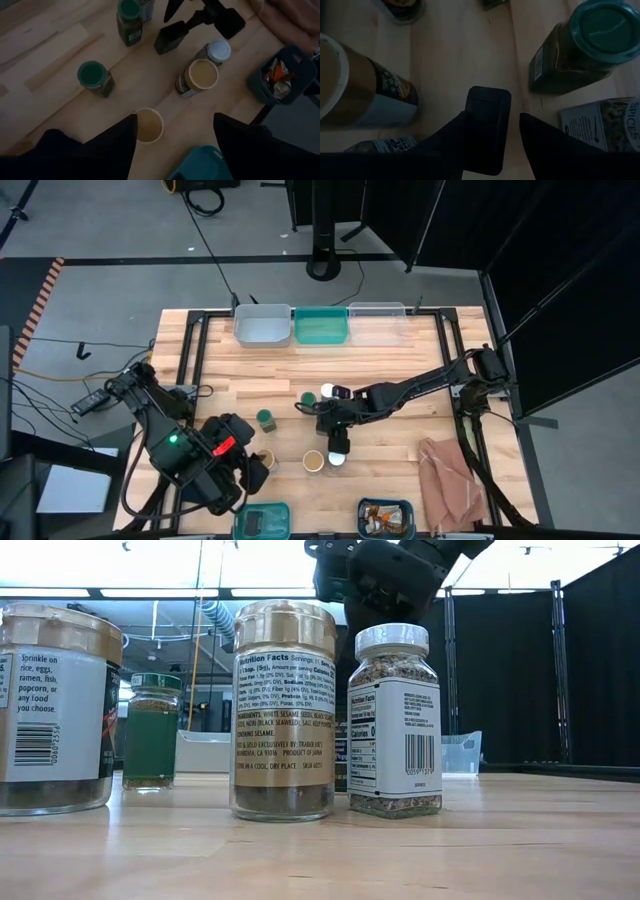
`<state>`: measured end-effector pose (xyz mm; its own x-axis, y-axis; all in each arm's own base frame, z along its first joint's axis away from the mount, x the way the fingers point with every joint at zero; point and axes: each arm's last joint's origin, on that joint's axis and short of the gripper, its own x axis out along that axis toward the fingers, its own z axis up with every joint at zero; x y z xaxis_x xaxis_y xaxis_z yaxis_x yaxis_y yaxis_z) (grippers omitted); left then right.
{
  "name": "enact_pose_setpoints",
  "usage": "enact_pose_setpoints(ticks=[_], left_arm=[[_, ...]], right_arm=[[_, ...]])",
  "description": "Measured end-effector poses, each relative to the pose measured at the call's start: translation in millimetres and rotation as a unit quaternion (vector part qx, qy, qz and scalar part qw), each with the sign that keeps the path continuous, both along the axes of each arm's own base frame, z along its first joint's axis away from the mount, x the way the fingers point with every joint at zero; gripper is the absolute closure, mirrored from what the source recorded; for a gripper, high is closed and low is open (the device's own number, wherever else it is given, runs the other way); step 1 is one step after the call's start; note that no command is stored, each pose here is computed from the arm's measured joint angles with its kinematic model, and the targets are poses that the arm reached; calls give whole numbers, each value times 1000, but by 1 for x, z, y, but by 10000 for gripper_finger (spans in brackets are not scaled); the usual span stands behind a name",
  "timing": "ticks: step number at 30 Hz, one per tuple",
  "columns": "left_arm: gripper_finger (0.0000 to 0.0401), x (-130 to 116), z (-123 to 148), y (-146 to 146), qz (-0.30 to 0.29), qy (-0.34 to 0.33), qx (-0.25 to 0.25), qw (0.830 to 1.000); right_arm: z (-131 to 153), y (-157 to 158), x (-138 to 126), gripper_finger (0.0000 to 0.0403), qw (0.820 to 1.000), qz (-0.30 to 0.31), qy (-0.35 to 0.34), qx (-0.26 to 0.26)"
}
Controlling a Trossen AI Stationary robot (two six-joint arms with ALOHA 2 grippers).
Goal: Sort spices by type
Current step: Put the black seasoning can into the dark green bin
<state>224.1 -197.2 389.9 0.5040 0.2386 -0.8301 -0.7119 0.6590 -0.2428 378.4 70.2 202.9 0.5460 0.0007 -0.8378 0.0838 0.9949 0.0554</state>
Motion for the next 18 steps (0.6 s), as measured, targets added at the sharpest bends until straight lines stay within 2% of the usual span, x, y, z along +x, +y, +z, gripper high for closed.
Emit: enact_pose_setpoints(ticks=[5, 11, 18], left_arm=[[135, 0, 0, 0, 0, -3, 5, 1000], [135, 1, 0, 1, 2, -8, 9, 1000], [135, 2, 0, 2, 5, -8, 10, 1000]], right_arm=[[0, 4, -1, 181, 1000, 20, 0, -10], [0, 2, -1, 140, 1000, 1, 0, -3], [0, -8, 1, 139, 1000, -20, 3, 1]])
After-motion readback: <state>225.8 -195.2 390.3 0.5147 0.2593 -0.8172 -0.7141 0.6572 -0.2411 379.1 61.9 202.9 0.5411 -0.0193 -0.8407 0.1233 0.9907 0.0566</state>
